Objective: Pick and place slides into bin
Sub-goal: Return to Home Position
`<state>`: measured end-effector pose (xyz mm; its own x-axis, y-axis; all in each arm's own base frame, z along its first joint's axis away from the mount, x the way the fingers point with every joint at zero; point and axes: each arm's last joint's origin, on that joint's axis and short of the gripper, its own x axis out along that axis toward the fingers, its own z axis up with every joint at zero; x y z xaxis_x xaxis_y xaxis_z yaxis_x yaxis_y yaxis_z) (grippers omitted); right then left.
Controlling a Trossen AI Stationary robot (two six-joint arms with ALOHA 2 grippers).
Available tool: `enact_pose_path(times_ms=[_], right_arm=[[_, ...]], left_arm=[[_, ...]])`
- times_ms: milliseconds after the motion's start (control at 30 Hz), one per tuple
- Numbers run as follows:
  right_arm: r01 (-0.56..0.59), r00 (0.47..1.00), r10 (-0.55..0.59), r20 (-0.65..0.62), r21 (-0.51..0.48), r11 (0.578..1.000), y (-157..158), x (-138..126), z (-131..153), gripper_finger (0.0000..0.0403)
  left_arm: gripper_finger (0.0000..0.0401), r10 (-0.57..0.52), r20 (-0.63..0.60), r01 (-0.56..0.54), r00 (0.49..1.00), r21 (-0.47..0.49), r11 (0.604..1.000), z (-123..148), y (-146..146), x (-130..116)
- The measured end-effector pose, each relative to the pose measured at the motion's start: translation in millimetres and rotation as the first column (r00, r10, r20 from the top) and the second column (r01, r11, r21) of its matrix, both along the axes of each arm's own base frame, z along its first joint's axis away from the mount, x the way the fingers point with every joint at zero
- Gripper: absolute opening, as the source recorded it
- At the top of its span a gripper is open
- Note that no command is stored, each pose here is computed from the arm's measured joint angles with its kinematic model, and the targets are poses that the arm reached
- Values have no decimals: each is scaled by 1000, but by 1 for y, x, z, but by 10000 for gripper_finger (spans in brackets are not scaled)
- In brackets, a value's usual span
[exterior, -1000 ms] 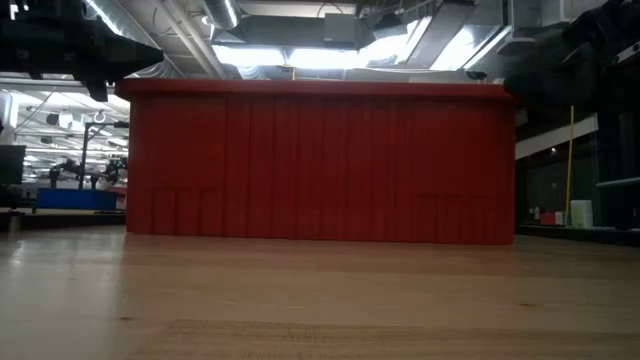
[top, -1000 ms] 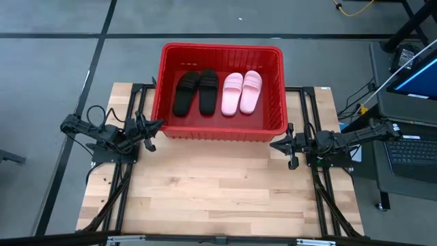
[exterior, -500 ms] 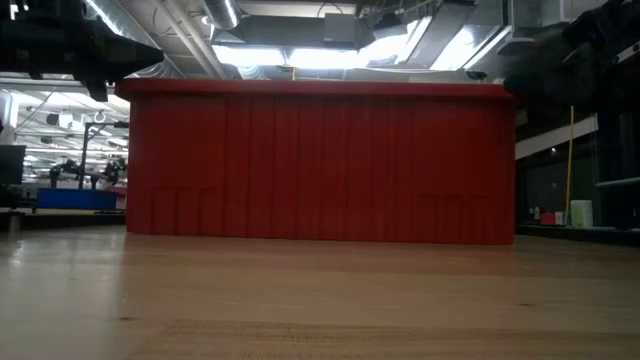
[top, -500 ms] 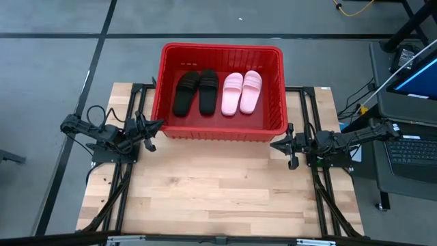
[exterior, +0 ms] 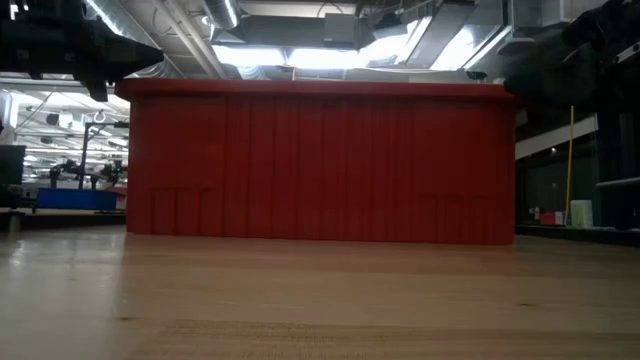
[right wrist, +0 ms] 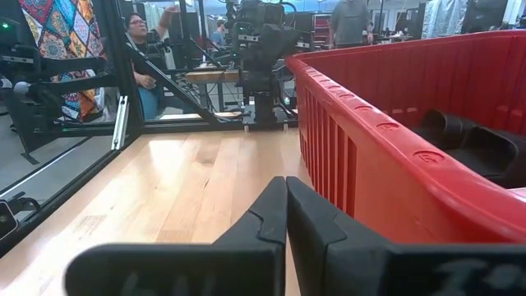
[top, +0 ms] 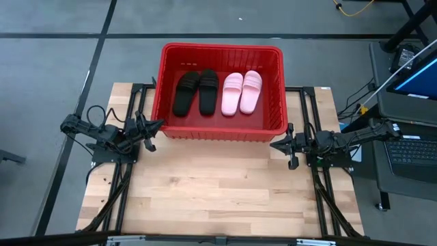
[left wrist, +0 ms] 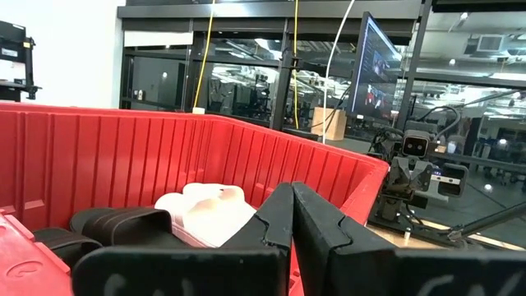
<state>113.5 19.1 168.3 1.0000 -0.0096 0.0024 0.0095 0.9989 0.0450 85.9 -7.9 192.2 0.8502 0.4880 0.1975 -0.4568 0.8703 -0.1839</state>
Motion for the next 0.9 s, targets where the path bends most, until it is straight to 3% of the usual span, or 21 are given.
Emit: enact_pose_path(times_ms=[900], right_arm=[[0, 1000, 0, 0, 0, 1000, 0, 0, 0, 16]], left_arm=[[2, 0, 0, 0, 1000, 0, 1000, 0, 0, 0]])
